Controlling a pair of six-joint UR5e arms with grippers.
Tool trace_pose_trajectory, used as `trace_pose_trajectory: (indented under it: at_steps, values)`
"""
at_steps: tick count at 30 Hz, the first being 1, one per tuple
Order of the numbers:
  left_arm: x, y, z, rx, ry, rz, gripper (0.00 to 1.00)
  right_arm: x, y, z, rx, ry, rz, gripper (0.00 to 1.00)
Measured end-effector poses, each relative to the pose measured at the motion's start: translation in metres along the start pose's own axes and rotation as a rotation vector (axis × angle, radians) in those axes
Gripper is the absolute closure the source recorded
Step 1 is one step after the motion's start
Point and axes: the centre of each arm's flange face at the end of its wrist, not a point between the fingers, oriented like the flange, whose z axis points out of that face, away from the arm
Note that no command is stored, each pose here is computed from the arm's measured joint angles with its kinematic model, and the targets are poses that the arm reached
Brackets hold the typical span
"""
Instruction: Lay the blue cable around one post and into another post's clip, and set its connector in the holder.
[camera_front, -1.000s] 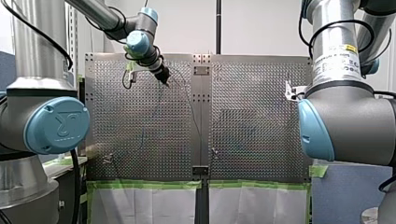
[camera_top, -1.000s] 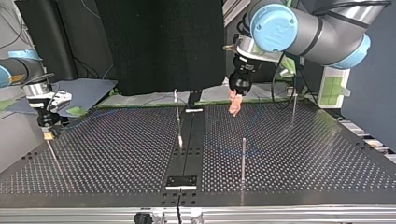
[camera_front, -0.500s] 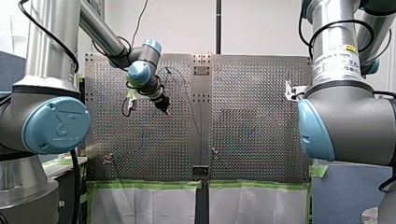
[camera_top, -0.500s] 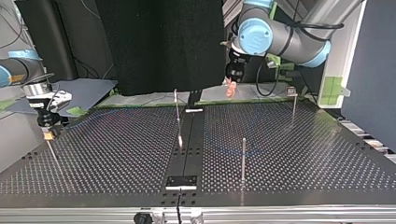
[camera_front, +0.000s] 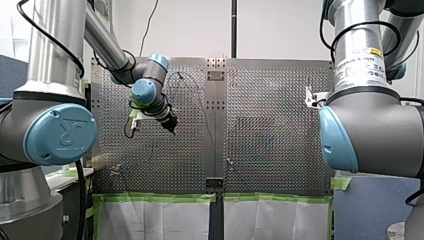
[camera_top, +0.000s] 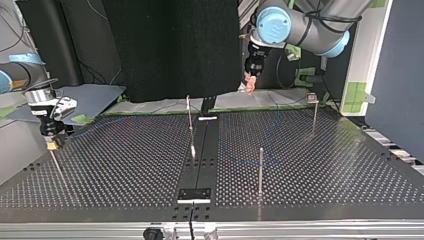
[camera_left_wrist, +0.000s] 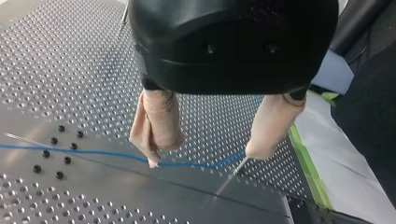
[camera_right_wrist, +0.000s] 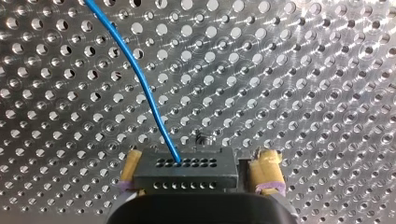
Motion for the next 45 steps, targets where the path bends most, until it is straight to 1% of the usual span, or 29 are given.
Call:
trace_pose_trajectory:
  at_steps: [5,9,14,18,37,43,45]
  values:
    - [0.016,0.005,-0.004,-0.021,-0.002,-0.011,0.0,0.0,0.0,0.0,0.0,0.0,0.0,0.01]
    - [0.031,0.007,-0.008,-0.022,-0.002,-0.026,0.0,0.0,0.0,0.0,0.0,0.0,0.0,0.01]
    - [0.052,0.011,-0.014,-0.022,-0.003,-0.066,0.0,0.0,0.0,0.0,0.0,0.0,0.0,0.01]
    - [0.065,0.014,-0.019,-0.022,-0.003,-0.087,0.0,0.0,0.0,0.0,0.0,0.0,0.0,0.01]
    - [0.13,0.027,-0.052,-0.023,-0.003,-0.095,0.0,0.0,0.0,0.0,0.0,0.0,0.0,0.01]
    - [0.147,0.031,-0.064,-0.019,-0.004,-0.134,0.0,0.0,0.0,0.0,0.0,0.0,0.0,0.01]
    - [0.15,0.032,-0.065,-0.019,-0.014,-0.155,0.0,0.0,0.0,0.0,0.0,0.0,0.0,0.01]
